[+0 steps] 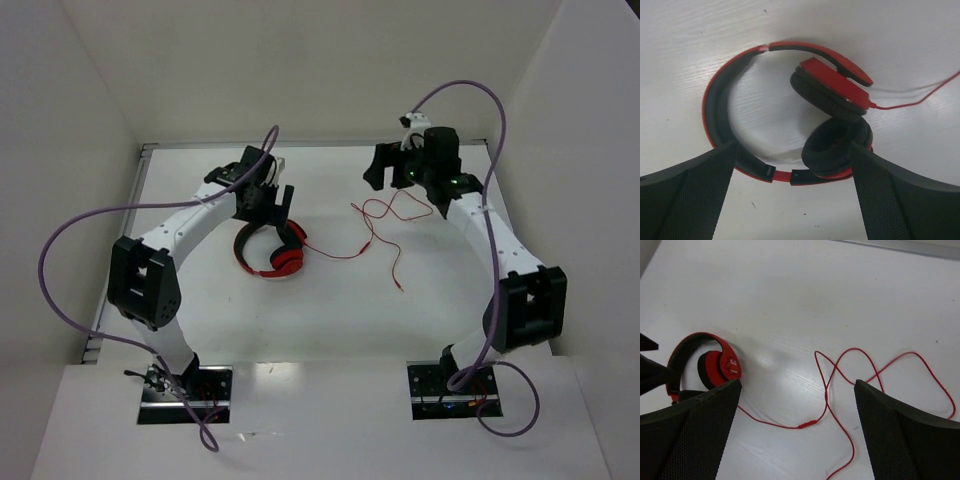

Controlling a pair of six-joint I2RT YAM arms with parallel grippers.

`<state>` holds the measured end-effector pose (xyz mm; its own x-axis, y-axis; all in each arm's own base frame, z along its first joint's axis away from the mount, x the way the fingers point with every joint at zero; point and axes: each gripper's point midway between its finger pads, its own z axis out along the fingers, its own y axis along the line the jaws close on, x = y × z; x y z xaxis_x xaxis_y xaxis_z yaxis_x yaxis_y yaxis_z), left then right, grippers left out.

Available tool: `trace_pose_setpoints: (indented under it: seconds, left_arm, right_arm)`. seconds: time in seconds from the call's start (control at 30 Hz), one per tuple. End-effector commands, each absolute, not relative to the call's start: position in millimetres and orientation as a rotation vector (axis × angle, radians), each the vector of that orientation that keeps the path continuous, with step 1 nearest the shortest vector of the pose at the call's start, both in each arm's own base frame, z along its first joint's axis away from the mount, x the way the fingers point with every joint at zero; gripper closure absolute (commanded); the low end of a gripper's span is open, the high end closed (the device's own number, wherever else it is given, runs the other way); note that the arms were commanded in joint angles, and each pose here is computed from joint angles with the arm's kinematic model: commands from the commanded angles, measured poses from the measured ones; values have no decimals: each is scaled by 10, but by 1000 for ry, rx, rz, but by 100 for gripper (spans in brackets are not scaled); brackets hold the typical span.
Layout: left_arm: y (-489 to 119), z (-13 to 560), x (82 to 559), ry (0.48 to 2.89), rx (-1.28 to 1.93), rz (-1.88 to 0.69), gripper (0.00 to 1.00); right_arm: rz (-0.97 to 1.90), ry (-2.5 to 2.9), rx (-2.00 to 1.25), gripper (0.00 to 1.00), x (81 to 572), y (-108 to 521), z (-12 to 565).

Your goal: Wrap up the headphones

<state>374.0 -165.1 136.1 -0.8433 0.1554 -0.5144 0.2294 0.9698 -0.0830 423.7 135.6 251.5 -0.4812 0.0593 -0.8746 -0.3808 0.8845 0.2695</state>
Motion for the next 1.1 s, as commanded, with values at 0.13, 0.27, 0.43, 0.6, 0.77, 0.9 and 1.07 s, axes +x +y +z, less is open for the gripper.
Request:
trace_pose_setpoints:
  seconds: [0.13,0.27,0.43,0.6,0.77,0.9,1.07]
  left_arm:
    - [-1359,1471,3843,2592,188,-79,0]
    - [-1104,1409,3800,2620,104,-30,0]
    - [-911,1324,3745,2621,59,34,0]
    - [-839,1308,3696,2574,3,-53,0]
    - [-636,1333,3623,2490,-90,-59,0]
    - [-649,1354,3581,2456,-82,-176,0]
    - [-527,1472,3563,2424,-87,-97,0]
  right_arm:
    - [616,1921,-465,0,4537,1907,2379]
    - [587,1975,-572,0,4460,2380,1990]
    - [711,1939,-698,0,4267,3061,2028]
    - [651,1970,-726,0,4291,3435,1898]
    - [644,1963,-749,0,4395,3724,1845]
    - [630,2012,-768,0,4454,3763,1657]
    - [650,2064,-810,0,4461,3835,1350]
